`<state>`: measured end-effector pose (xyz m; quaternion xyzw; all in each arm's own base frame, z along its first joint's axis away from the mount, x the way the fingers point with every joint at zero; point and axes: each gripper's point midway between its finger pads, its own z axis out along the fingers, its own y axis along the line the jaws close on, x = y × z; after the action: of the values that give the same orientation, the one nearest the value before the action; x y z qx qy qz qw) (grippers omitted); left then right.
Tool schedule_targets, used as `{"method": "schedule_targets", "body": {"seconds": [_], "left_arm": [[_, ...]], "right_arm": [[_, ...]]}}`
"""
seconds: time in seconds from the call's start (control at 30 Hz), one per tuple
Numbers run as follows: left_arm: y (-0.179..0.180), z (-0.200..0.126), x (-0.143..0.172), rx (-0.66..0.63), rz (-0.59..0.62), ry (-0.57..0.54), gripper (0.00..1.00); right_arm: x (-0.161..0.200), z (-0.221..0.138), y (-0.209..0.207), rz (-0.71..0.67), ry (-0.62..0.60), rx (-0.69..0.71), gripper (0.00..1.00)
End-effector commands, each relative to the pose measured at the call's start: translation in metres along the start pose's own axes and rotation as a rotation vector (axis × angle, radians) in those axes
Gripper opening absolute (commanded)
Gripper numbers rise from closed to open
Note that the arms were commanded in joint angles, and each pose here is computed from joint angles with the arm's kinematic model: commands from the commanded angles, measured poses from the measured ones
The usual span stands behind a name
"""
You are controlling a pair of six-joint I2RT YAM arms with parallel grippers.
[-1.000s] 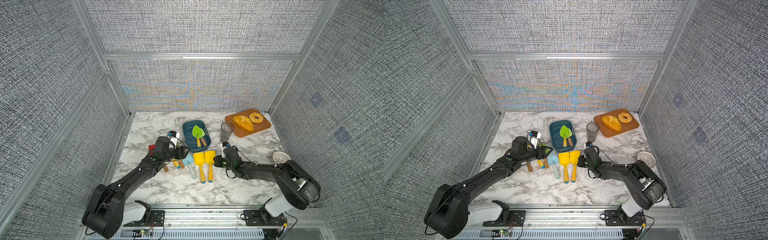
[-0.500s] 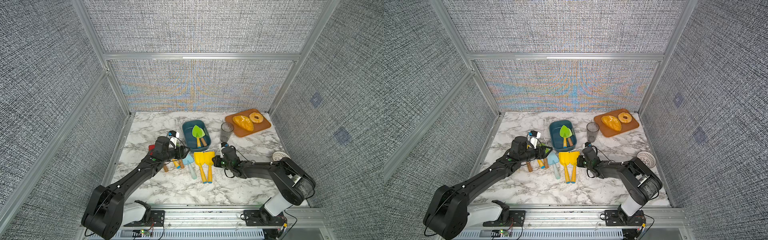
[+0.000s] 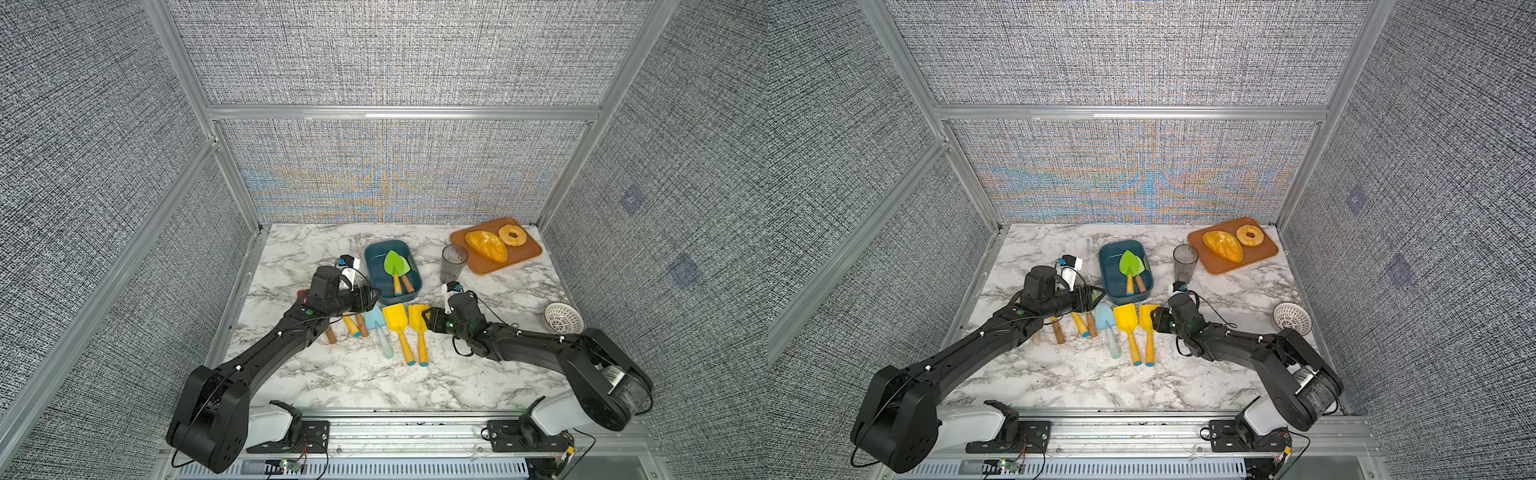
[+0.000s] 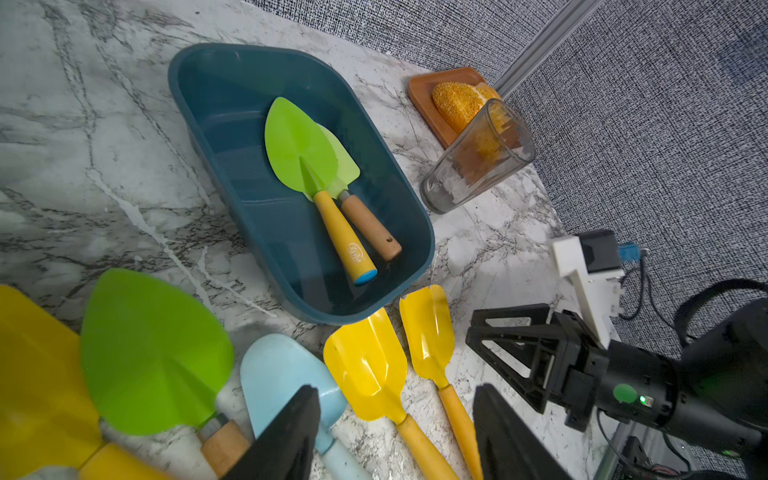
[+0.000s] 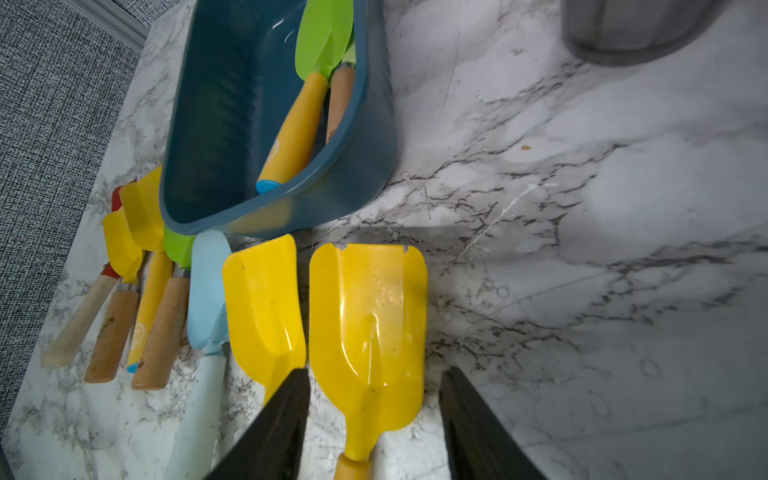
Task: Take the shovel out of the storage box
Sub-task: Place the shovel at the center of the board.
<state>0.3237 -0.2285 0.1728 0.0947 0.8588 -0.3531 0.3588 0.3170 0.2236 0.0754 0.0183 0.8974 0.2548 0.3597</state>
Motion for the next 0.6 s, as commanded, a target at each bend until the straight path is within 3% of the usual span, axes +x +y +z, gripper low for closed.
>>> {"method": "schedule_targets", "body": {"seconds": [0.0, 0.3, 0.57], "left_arm": [[0.003, 0.009, -0.006, -0.018, 0.006, 0.014, 0.67], [0.014, 0.059, -0.02, -0.132, 0.002, 0.083, 0.6], [0.027, 0.087, -0.026, -0.173, -0.012, 0.105, 0.59]], "right_arm": [[-0.004, -0.011, -0.01, -0.026, -0.027, 0.054, 0.56], [-0.038, -0.025, -0.009, -0.04, -0.076, 0.038, 0.54], [-0.103, 0.002, 0.043, -0.167, -0.076, -0.05, 0.55]]}}
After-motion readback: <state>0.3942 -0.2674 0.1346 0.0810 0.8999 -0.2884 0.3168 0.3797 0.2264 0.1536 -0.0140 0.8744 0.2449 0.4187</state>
